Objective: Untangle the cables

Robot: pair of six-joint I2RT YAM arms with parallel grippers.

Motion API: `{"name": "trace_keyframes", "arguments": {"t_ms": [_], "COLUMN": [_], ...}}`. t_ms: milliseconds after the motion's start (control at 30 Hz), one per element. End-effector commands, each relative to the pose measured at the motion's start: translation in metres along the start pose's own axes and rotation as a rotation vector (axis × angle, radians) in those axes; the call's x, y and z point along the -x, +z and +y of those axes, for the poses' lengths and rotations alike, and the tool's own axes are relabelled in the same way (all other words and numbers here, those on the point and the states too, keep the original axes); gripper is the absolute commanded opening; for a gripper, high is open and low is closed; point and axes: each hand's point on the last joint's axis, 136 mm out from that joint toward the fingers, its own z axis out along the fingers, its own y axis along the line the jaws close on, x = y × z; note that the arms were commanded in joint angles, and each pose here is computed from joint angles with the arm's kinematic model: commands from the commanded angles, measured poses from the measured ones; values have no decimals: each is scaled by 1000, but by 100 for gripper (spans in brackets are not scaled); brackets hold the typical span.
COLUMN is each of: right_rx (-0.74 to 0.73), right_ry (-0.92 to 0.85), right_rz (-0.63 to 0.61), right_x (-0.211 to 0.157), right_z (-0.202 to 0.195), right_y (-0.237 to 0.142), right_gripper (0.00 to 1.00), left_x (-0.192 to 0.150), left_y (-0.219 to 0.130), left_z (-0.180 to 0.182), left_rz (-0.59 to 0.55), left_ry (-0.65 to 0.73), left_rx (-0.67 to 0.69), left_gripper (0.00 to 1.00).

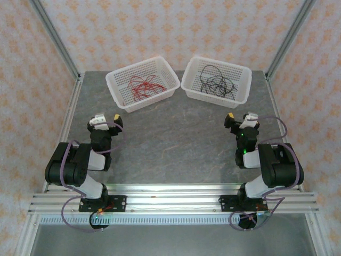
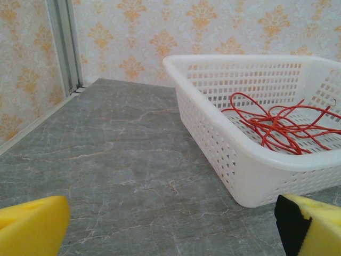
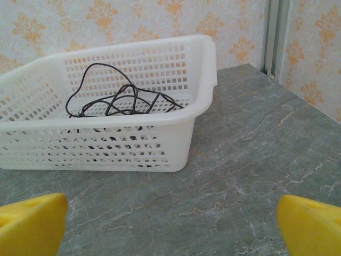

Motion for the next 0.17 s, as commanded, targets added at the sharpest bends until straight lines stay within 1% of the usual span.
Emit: {"name": "trace_keyframes", "arguments": {"t_ms": [0,67,133], "right_rx": [2,6,-26], "right_ry": [10,8,-13], "right_rz": [-1,-10,-23], "right_x": [0,3,15], "right_z": [0,1,4], "right_y": [0,-1,-7], "right_gripper": [100,100,100], "left_x": [7,7,7], "left_y": [3,3,2], "left_z": [-5,-6,-6], "left_rz": [-16,-18,-19], "left_ry": [12,11,11], "left_rx": [-25,-27,-27], "left_gripper": [99,100,100]}}
